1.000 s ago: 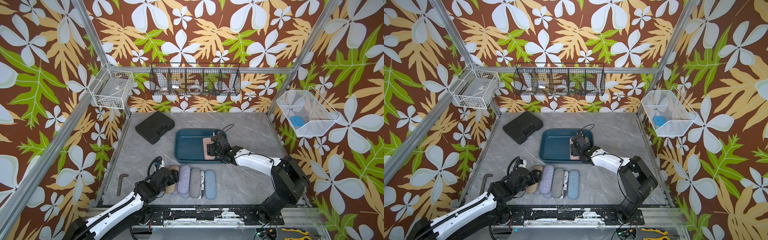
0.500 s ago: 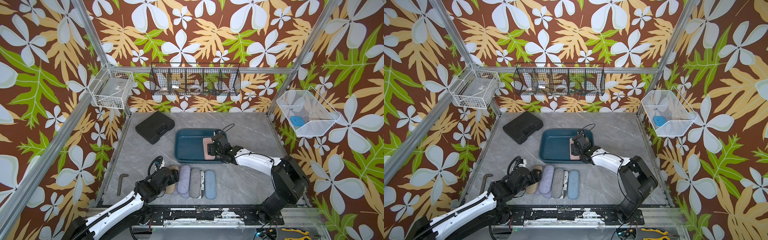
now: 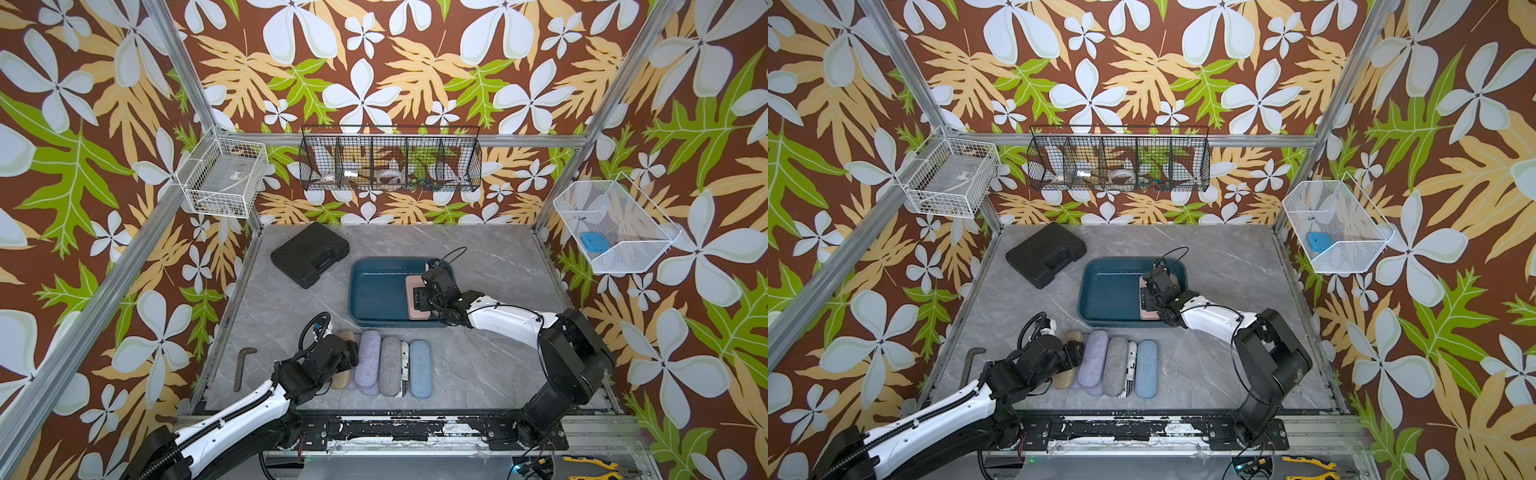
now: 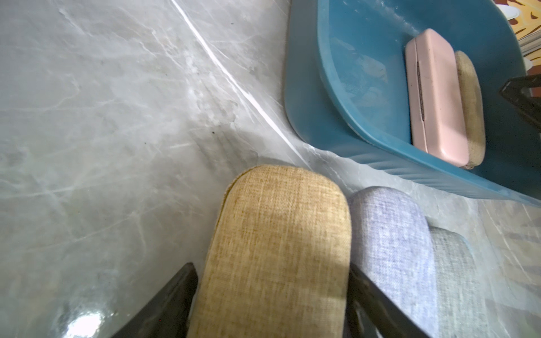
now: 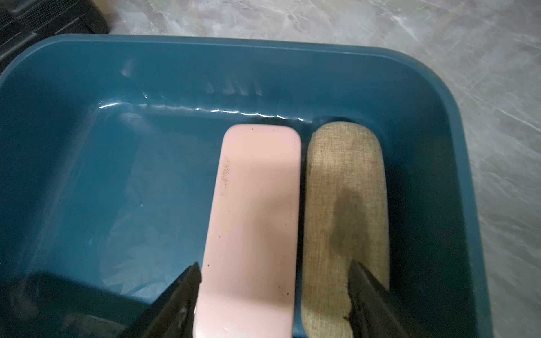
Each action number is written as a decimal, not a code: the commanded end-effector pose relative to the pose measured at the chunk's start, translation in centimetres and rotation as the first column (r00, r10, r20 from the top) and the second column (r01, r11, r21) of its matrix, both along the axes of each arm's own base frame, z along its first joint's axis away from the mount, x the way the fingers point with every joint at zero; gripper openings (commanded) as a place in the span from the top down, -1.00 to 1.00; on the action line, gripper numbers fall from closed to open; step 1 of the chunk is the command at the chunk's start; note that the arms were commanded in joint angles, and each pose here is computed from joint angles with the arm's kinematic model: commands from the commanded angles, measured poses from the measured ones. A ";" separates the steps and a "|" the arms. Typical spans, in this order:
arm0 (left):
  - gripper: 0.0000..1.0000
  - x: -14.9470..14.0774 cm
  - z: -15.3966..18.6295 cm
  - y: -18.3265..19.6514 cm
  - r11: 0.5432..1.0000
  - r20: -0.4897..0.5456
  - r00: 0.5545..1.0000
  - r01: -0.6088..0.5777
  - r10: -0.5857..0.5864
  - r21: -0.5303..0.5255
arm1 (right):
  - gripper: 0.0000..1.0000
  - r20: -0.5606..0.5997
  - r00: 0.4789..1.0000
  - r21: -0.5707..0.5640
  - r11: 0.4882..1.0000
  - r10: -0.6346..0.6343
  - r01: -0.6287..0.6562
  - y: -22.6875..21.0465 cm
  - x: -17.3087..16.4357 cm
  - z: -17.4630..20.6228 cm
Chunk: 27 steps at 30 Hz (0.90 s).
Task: Put the glasses cases into the storage boxes
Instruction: Pick up the glasses case.
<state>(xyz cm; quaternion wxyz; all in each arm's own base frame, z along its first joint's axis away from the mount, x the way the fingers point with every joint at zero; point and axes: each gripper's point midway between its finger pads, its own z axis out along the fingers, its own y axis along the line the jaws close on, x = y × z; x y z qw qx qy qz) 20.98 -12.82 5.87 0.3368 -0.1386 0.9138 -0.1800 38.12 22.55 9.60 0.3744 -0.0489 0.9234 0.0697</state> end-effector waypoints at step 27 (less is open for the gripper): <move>-0.26 3.2 10.4 1.1 0.991 0.189 0.973 -0.132 0.129 0.003 | -0.57 0.056 0.998 0.007 1.000 -0.017 0.017 -0.8 -0.1 3.2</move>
